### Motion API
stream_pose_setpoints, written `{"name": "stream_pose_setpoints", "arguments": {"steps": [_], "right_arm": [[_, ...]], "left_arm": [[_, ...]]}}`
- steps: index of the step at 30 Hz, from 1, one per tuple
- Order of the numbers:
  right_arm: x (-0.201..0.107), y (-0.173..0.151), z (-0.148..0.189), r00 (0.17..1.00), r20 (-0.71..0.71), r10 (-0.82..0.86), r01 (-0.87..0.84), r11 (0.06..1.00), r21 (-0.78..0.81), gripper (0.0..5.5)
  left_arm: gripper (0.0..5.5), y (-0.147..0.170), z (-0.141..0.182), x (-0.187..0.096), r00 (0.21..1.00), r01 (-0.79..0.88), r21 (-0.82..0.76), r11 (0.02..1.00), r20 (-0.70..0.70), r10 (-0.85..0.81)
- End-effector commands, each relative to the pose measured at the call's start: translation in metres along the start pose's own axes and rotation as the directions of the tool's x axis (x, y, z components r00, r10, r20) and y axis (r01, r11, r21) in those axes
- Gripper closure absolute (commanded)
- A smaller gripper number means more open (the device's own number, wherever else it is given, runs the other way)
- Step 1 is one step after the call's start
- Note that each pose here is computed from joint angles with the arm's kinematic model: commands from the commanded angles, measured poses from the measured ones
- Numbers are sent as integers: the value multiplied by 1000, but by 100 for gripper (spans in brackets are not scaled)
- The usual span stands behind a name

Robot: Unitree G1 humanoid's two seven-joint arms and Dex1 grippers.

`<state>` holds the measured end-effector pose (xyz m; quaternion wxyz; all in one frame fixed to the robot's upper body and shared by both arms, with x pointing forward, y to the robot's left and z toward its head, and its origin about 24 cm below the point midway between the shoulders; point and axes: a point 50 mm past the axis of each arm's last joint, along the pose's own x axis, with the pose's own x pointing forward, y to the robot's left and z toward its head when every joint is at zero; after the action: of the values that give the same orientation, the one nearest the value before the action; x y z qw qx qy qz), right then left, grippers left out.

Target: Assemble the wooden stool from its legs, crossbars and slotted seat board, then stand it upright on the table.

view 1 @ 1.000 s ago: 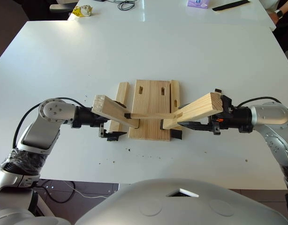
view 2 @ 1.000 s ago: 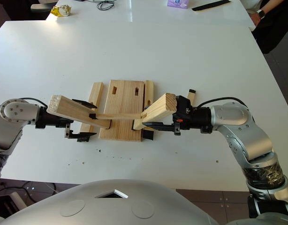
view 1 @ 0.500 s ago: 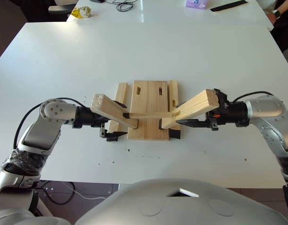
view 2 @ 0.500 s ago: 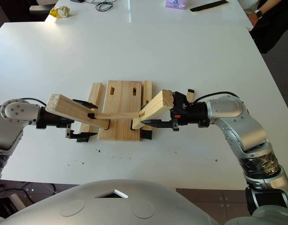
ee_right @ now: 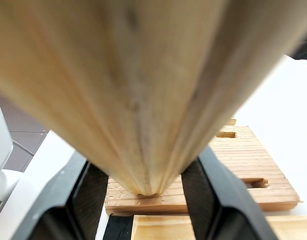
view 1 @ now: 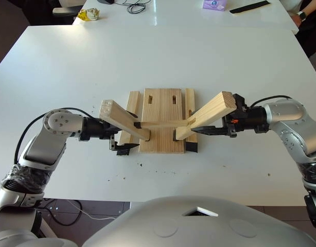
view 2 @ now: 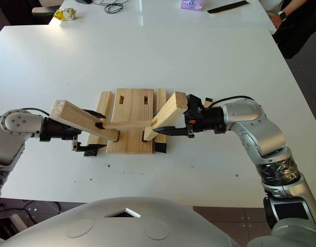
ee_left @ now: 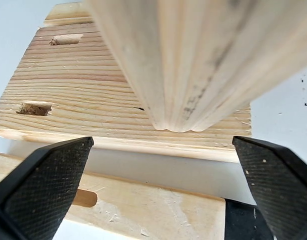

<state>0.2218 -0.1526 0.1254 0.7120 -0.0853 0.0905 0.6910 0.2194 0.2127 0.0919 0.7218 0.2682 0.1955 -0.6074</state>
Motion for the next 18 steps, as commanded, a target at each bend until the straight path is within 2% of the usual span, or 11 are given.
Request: {"name": "stream_pose_setpoints", "arguments": {"steps": [1, 18], "right_arm": [[19, 11, -31, 989, -114, 93, -77, 987, 143, 346], [24, 7, -47, 982, -158, 101, -74, 983, 171, 346]], "left_arm": [[33, -4, 13, 12, 998, 22, 51, 998, 58, -25], [33, -8, 21, 12, 995, 67, 94, 993, 67, -73]]}}
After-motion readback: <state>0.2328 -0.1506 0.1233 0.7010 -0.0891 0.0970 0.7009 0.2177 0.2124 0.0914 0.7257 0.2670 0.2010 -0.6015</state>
